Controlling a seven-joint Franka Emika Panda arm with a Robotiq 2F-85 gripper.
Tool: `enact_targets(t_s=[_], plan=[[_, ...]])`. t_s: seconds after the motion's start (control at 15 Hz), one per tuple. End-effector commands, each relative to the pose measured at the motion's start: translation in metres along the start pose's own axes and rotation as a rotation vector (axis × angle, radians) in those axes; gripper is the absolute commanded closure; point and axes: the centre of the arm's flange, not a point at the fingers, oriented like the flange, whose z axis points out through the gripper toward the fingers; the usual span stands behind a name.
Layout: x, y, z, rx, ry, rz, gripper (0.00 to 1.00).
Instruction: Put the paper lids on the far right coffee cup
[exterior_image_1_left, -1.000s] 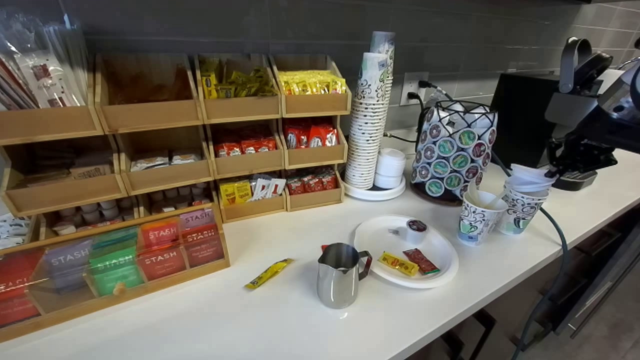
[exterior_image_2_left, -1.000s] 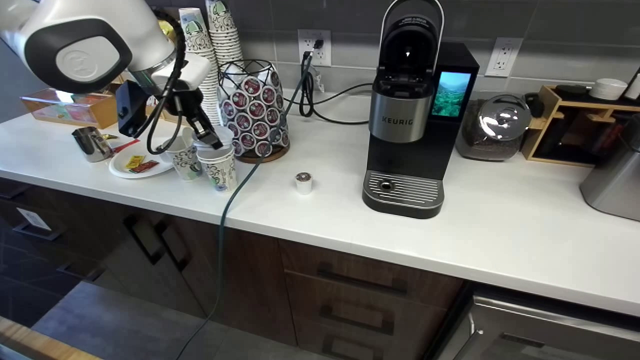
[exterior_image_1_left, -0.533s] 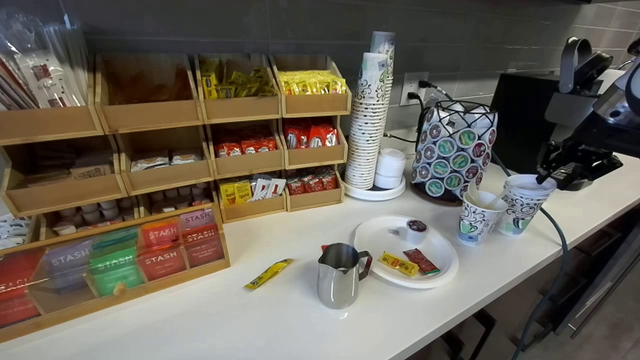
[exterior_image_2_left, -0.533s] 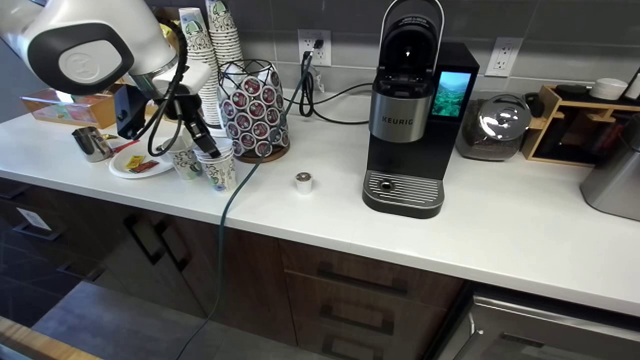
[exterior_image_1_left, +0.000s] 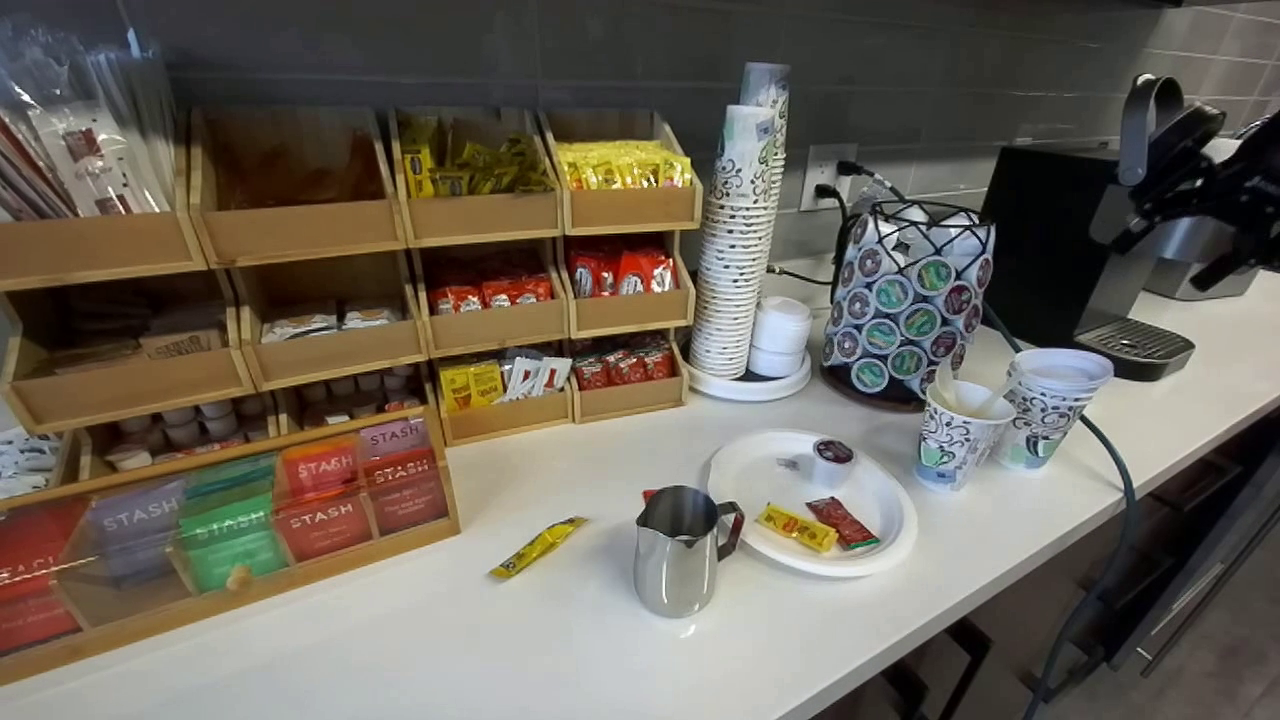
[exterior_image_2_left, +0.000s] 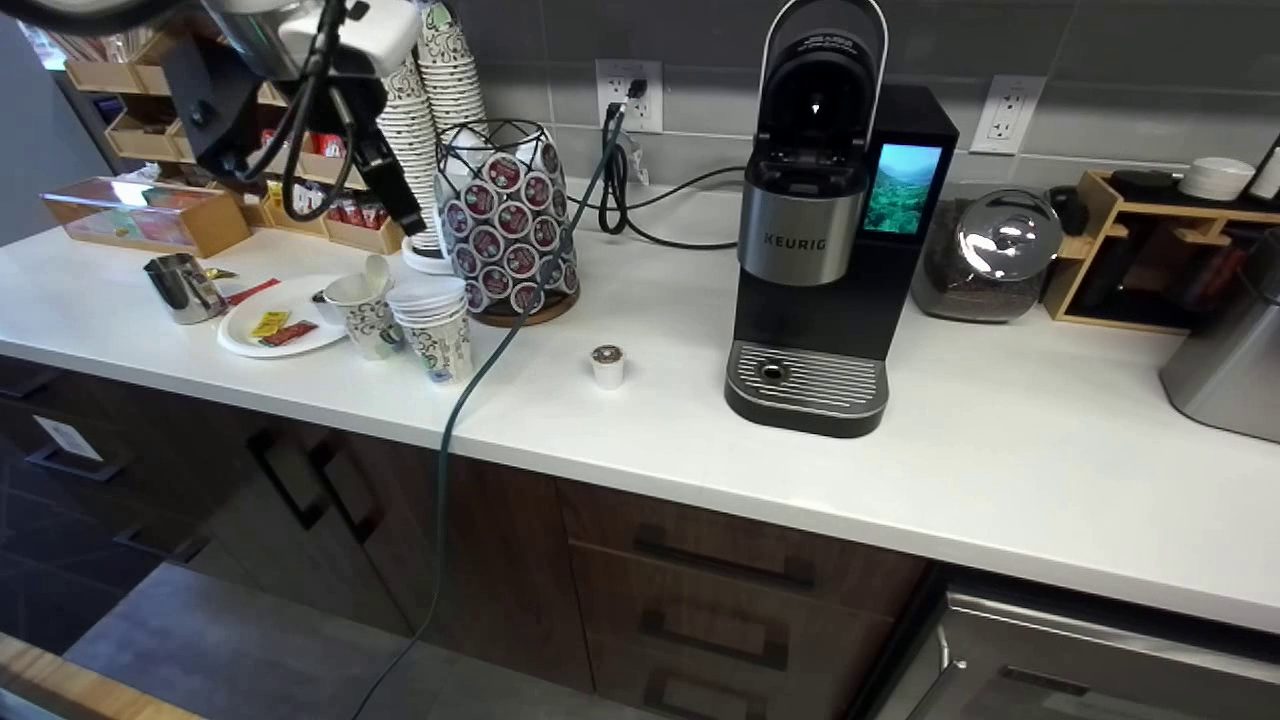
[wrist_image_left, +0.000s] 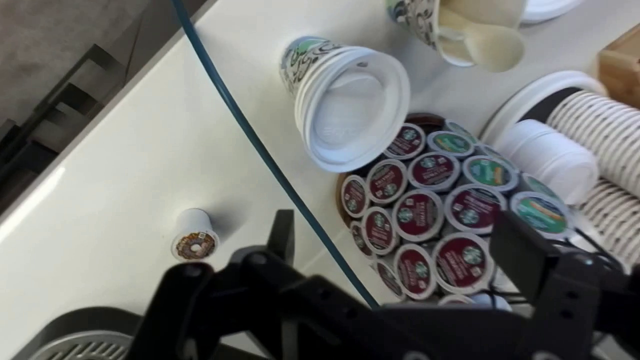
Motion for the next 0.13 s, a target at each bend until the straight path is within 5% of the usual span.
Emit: enact_targets(t_s=[0.0, 0.07], plan=[[-0.009, 0.029, -0.059, 0.165, -0.030, -0.048, 0.00], [-0.001, 0.014, -0.038, 0.093, -0.007, -0.037, 0.00]])
